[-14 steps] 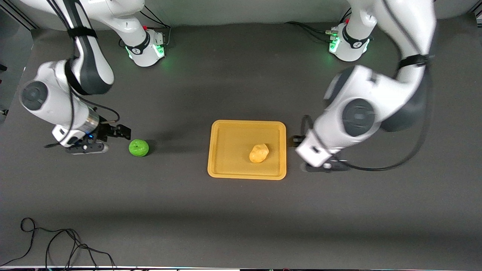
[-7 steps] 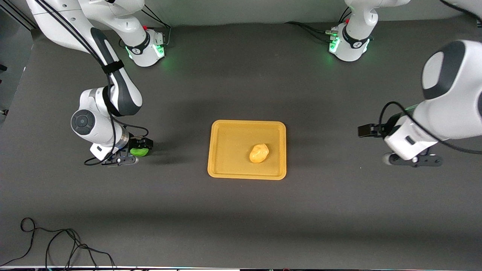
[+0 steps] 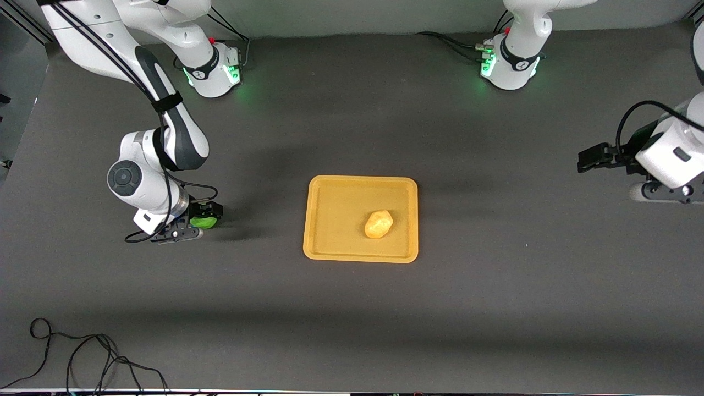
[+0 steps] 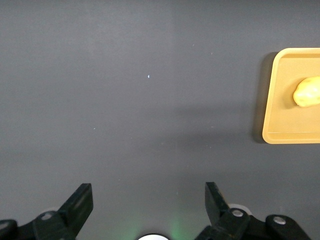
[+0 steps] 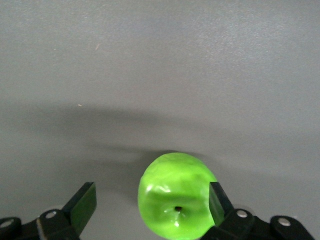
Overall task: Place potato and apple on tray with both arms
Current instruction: 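Close the right gripper on the green apple and lift it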
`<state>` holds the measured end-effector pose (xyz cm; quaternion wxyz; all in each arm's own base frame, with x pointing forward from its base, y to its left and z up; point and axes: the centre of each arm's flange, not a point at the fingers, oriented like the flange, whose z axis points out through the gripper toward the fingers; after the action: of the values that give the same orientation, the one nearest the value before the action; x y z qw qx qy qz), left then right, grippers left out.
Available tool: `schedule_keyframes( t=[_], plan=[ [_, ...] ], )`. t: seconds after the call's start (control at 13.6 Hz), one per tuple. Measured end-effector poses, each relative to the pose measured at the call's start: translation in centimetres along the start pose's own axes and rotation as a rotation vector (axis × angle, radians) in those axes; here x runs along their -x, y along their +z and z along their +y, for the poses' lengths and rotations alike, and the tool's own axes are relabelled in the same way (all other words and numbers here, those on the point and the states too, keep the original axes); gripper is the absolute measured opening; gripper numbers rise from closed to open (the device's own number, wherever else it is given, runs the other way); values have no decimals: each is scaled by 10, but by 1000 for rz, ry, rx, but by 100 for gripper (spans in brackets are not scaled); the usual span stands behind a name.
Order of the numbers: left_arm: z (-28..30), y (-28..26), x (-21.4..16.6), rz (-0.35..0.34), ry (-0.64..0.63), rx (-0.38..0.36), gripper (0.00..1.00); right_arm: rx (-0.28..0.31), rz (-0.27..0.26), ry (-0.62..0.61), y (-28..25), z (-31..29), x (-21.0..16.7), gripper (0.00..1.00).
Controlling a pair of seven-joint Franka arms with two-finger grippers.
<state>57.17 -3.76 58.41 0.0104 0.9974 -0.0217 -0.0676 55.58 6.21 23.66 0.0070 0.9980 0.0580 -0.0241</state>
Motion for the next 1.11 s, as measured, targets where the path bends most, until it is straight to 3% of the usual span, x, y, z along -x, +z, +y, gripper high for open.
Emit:
schedule_keyframes(
  t=[0.52,0.66,0.88,1.03,1.11],
  plan=[
    [-12,5,22,-9,6,-10,100,5,-2,9,42,16,18,100],
    [-11,6,22,-11,9,-11,100,6,0,7,41,15,18,84],
    [-10,6,22,-11,11,-11,100,5,-2,4,40,14,17,83],
    [-11,3,22,-6,9,-11,100,1,-25,-4,28,8,8,83],
    [-12,1,22,-3,7,-10,100,-3,-61,1,11,4,-4,83]
  ],
)
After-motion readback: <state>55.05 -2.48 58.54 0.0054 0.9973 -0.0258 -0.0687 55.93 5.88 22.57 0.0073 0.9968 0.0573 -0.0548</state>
